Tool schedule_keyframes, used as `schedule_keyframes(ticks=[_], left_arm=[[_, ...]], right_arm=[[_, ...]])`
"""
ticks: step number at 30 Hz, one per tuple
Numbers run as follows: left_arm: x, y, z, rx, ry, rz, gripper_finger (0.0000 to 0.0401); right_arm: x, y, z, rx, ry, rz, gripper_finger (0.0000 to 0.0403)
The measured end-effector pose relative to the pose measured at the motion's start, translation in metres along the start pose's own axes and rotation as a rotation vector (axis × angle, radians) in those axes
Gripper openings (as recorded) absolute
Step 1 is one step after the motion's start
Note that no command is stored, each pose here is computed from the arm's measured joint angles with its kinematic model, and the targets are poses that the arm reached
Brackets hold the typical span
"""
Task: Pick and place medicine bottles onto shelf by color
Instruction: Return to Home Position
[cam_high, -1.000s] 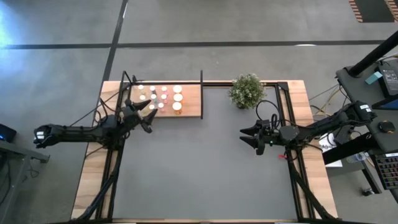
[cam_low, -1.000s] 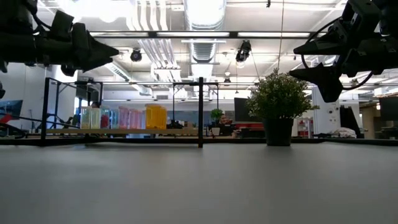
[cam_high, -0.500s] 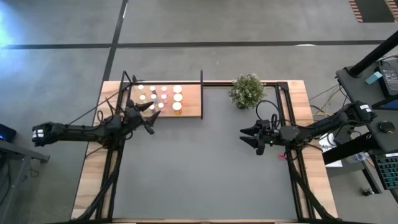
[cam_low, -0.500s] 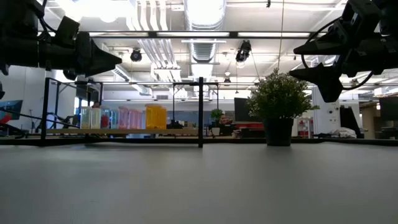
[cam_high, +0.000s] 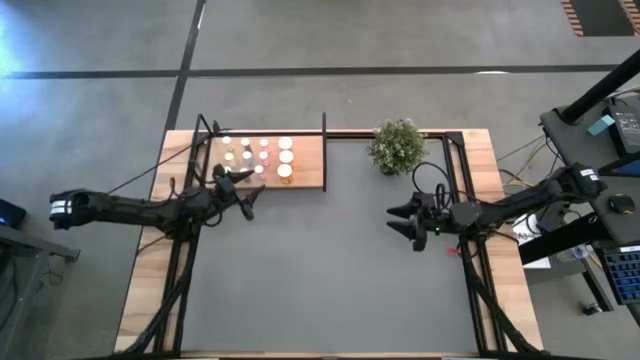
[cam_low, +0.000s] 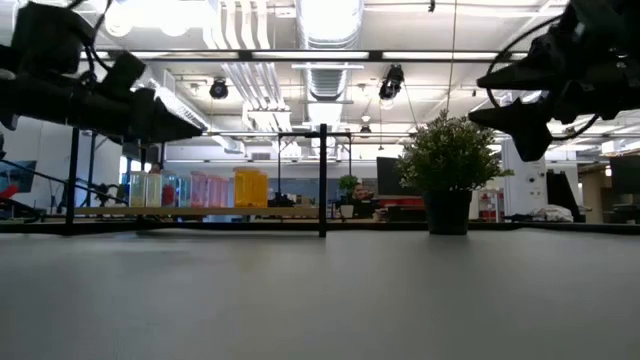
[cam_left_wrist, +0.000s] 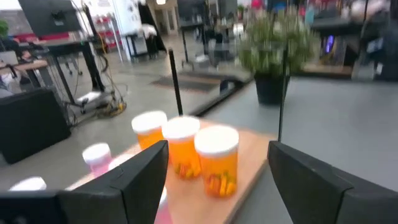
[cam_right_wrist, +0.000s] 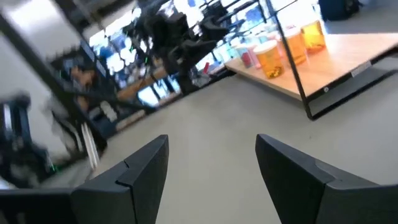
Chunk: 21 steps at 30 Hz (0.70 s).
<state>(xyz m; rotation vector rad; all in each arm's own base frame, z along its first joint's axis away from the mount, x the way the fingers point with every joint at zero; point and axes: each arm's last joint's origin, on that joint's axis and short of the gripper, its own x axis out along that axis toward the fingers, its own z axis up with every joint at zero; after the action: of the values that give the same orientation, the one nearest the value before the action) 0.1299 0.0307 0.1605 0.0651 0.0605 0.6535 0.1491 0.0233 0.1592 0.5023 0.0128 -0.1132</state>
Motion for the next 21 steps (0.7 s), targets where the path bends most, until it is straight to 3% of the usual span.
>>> schedule_keyframes(ticks=[4,9,21], left_arm=[[0.002,-0.002,-0.005,0.022,0.037,-0.002,0.0259],[0.005,-0.004,-0.013,0.058,0.097,-0.006,0.0259],[0.011,-0.009,-0.034,0.15,0.252,-0.015,0.0259]], right_arm=[[-0.004,-0.002,-0.002,-0.079,0.048,-0.008,0.0231],[-0.006,-0.003,-0.002,-0.012,0.063,-0.019,0.0231],[-0.012,0.001,0.009,0.015,-0.016,0.025,0.0231]])
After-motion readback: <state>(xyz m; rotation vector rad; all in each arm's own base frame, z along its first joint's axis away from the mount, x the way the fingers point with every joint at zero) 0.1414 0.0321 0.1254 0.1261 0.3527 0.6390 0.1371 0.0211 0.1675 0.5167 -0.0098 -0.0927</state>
